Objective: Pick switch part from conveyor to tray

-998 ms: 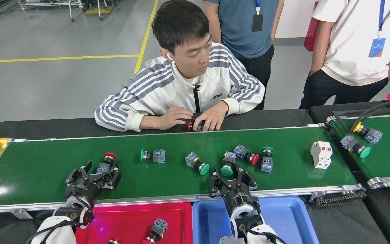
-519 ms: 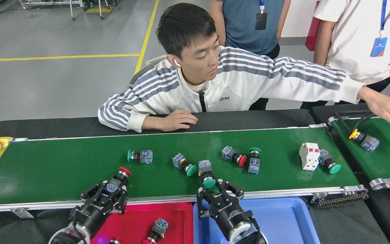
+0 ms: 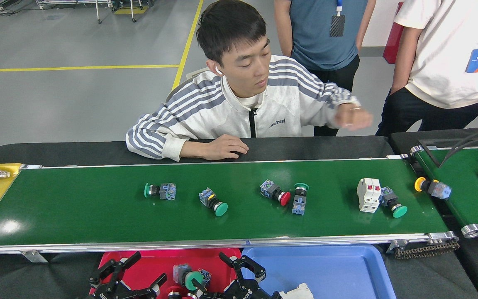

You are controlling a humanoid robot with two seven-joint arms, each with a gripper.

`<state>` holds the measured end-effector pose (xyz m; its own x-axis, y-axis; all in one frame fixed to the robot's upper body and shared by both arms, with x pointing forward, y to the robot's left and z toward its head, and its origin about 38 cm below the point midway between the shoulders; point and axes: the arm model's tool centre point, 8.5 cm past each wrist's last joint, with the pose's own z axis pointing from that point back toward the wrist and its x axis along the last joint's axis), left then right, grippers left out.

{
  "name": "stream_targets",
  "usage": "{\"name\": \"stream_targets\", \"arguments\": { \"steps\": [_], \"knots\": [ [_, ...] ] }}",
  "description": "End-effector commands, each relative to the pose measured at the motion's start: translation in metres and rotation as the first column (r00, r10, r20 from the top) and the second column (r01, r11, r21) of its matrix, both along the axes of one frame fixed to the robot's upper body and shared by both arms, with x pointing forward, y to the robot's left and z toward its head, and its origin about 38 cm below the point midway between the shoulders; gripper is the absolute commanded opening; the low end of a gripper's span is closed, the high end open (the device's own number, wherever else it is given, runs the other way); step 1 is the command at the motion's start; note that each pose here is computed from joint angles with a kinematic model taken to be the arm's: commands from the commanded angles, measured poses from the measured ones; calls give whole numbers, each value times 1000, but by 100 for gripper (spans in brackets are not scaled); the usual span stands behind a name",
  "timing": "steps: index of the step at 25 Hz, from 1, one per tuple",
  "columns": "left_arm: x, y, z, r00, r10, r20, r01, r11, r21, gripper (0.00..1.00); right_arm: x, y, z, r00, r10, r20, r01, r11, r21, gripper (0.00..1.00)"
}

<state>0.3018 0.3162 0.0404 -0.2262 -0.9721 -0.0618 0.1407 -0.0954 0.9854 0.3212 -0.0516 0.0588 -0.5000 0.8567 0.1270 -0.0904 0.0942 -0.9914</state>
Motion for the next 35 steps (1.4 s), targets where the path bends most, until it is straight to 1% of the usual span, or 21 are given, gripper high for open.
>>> {"name": "stream_targets", "arguments": {
  "steps": [1,3,4,5,7,10,12,13,14,15,17,20,22,25,28,29,30,32,33,34,35],
  "knots": [
    [4,31,9,965,259,51,-260,965,25,100,6,-31,2,982,-188,16,187,982,33,99],
    [1,37,9,957,286,53,-287,957,27,100,3,-71,-9,933,-360,2,360,933,17,99],
    [0,42,10,955,293,55,-295,955,34,100,0,-89,-17,905,-426,-11,426,905,2,99],
    [0,43,10,955,291,54,-293,955,36,100,-1,-100,-20,890,-455,-15,455,890,-8,99],
    [0,41,9,957,284,52,-286,958,36,100,3,-105,-18,877,-480,-18,480,877,-5,99],
    [2,33,14,969,241,61,-243,970,29,100,12,-105,-11,874,-486,2,486,874,1,99],
    [9,22,33,975,191,110,-194,981,18,100,21,-113,-9,849,-529,3,529,848,-11,99],
    [11,19,39,977,175,125,-178,984,16,100,27,-117,-9,839,-545,5,544,838,-22,99],
    [16,12,46,980,152,132,-155,988,11,100,37,-119,-10,828,-561,3,560,827,-38,99],
    [25,-1,50,985,120,127,-121,993,5,100,46,-121,-11,824,-566,0,565,823,-53,99],
    [44,-39,57,994,24,106,-24,1000,5,100,60,-120,-11,824,-567,2,566,822,-61,99],
    [61,-76,62,995,-51,89,51,999,1,100,71,-119,-14,823,-568,-1,566,821,-77,99],
    [70,-91,58,997,-42,67,44,999,-19,100,78,-115,-13,825,-565,-5,563,823,-78,99],
    [85,-105,50,998,-24,51,25,1000,0,100,93,-100,-10,830,-557,-18,555,829,-65,99],
    [95,-106,36,1000,-8,12,8,1000,2,100,109,-88,-8,835,-549,-30,546,835,-69,99],
    [100,-105,34,1000,-1,3,1,1000,5,100,114,-84,-8,836,-547,-37,544,836,-71,97],
    [105,-103,32,1000,6,-6,-6,1000,10,100,117,-81,-9,839,-542,-43,538,839,-77,89],
    [114,-102,31,1000,17,-14,-17,1000,8,100,120,-77,-13,850,-524,-54,518,850,-101,57],
    [118,-100,29,999,26,-21,-26,1000,9,100,120,-74,-14,857,-512,-58,503,856,-116,34],
    [123,-97,27,999,39,-28,-39,999,11,100,120,-74,-15,861,-505,-62,495,860,-127,21],
    [126,-95,27,998,50,-31,-50,999,16,100,120,-76,-15,862,-504,-60,494,860,-133,15]
  ]
}}
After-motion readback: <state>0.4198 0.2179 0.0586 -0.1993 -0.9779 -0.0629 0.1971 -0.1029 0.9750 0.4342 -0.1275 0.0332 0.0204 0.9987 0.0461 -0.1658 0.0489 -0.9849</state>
